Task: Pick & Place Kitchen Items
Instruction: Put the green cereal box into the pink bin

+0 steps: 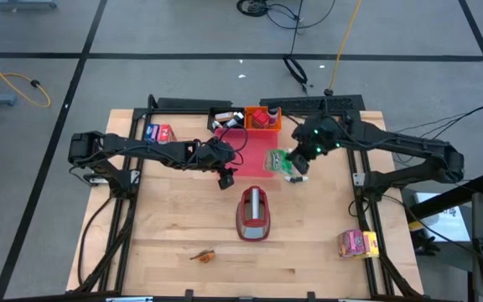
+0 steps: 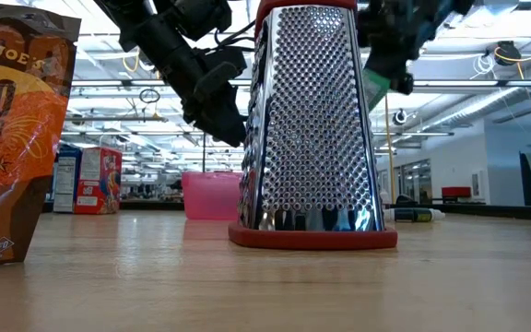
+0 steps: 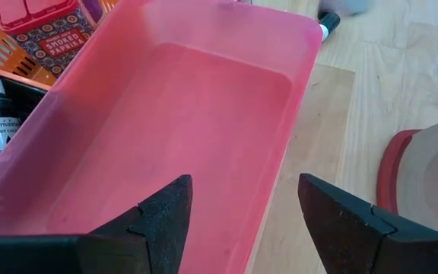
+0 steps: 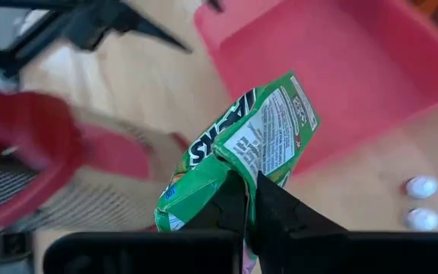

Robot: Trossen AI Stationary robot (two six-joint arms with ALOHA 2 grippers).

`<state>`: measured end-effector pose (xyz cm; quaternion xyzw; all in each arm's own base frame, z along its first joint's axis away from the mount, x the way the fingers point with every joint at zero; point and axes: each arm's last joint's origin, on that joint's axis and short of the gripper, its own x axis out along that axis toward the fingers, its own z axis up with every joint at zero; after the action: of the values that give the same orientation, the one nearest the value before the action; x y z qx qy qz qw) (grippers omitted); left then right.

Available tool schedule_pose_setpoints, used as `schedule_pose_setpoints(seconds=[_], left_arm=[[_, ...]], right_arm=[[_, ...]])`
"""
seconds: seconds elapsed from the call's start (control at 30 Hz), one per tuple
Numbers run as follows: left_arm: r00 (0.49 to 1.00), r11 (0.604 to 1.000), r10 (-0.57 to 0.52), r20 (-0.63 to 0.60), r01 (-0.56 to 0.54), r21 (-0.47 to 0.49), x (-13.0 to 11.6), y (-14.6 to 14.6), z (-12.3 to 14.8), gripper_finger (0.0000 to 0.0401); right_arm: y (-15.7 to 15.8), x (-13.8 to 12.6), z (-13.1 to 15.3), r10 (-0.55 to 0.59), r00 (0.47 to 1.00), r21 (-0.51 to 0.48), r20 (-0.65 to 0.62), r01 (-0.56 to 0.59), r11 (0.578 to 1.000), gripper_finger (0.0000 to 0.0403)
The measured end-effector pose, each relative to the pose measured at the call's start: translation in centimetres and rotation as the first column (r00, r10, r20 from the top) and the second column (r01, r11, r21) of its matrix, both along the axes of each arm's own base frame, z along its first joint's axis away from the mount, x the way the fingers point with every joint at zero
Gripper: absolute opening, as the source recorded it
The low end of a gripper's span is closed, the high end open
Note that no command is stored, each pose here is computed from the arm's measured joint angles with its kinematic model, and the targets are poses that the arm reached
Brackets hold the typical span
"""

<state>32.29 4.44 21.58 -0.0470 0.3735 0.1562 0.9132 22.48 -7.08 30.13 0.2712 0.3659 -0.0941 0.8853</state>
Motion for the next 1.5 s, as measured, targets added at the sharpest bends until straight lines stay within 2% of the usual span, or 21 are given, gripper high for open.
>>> schedule_pose_setpoints(seconds=[0.27, 0.43, 0.57, 0.73, 1.07, 1.3, 1.5], left_arm=[[1.000, 1.000, 0.000, 0.002, 0.000, 0.001, 0.0, 0.0, 0.0, 0.0244], [1.000, 1.000, 0.000, 0.005, 0.000, 0.001, 0.0, 0.0, 0.0, 0.0244], [1.000, 1.000, -0.001, 0.019, 0.001, 0.004, 0.1, 0.0, 0.1, 0.0244], [1.000, 1.000, -0.003, 0.027, 0.003, 0.006, 0.2, 0.0, 0.2, 0.0244], [1.000, 1.000, -0.006, 0.025, 0.006, 0.009, 0.2, 0.0, 0.2, 0.0244], [1.000, 1.000, -0.007, 0.026, 0.007, 0.011, 0.2, 0.1, 0.2, 0.0244], [1.000, 1.000, -0.009, 0.028, 0.008, 0.014, 0.2, 0.1, 0.2, 0.0244]], right_arm=[[-4.4, 1.5, -1.8, -0.036, 0.999, 0.031, 0.026, 0.035, 0.999, 0.0002], [-7.1, 2.3, -1.8, -0.073, 0.997, 0.013, -0.021, 0.073, 0.997, 0.0002], [-8.7, 3.5, -1.5, -0.057, 0.996, 0.002, -0.065, 0.057, 0.998, 0.0002], [-10.5, 4.7, -2.0, -0.061, 0.988, 0.033, -0.139, 0.067, 0.997, 0.0002], [-13.1, 5.9, -5.1, -0.059, 0.959, 0.106, -0.277, 0.091, 0.990, 0.0005], [-13.9, 6.0, -6.0, -0.017, 0.970, 0.191, -0.242, 0.064, 0.980, 0.0012], [-14.0, 5.9, -6.0, -0.009, 0.971, 0.181, -0.239, 0.054, 0.982, 0.0044]])
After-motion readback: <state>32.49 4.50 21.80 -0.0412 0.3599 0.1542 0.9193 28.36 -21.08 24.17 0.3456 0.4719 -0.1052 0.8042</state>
